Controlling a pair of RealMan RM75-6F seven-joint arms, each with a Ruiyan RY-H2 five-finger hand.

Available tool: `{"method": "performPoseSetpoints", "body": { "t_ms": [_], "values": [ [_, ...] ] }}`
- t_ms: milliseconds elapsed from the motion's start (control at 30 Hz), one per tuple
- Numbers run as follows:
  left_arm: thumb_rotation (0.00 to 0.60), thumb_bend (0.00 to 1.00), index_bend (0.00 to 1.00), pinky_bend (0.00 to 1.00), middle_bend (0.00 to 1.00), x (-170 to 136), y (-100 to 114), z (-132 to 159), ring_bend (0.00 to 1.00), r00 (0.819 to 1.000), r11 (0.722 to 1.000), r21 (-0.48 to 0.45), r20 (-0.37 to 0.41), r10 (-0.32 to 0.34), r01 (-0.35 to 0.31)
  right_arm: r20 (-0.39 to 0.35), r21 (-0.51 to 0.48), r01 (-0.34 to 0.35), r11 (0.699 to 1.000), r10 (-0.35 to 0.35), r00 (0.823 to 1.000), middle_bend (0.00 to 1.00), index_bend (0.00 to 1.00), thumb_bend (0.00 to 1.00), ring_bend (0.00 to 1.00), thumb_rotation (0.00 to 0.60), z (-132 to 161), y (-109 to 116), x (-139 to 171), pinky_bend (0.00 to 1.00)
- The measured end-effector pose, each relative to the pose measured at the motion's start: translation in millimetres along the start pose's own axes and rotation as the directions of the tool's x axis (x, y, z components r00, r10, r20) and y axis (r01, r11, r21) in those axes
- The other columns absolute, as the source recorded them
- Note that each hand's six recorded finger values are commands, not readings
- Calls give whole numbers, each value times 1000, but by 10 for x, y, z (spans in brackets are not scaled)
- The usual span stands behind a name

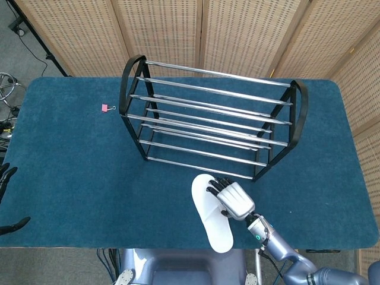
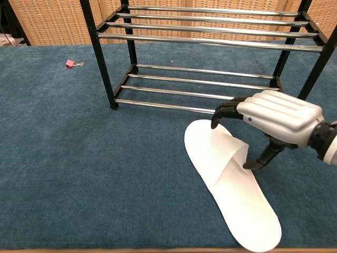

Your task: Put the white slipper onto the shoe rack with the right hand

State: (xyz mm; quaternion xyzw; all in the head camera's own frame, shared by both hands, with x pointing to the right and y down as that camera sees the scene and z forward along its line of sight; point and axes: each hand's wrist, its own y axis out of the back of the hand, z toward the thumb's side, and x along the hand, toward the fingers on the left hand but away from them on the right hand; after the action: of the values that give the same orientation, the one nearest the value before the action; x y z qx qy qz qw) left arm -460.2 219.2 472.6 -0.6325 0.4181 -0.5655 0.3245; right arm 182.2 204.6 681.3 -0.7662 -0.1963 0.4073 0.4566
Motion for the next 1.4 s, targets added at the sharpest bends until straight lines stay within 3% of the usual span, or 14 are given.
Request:
{"method": "performPoseSetpoints", "body": {
  "t_ms": [300, 733, 1033, 1400],
  "values": [
    [600, 0, 0, 4, 0, 23, -2, -43, 0, 1000, 1000, -10, -14, -8, 8, 64, 5, 41, 999, -41, 997, 340, 354, 145, 363, 600, -20, -29, -89, 430],
    [600, 0, 0, 4, 0, 26, 8, -43, 0, 1000, 1000, -14, -10, -8, 8, 82, -55, 83, 995, -78, 994, 450, 472, 483, 460, 600, 67, -65, -140, 551],
    [600, 0, 0, 4, 0, 24, 5, -38, 0, 1000, 1000, -13, -9, -8, 8, 64, -81, 98, 992, -93, 994, 506, 529, 497, 505, 600, 107, -72, -137, 600],
    [600, 0, 0, 4, 0, 22, -8, -23, 0, 1000, 1000, -8, -5, -11, 11, 41, -102, 216, 971, -213, 976, 560, 589, 502, 543, 600, 114, 126, -103, 629]
  ]
}}
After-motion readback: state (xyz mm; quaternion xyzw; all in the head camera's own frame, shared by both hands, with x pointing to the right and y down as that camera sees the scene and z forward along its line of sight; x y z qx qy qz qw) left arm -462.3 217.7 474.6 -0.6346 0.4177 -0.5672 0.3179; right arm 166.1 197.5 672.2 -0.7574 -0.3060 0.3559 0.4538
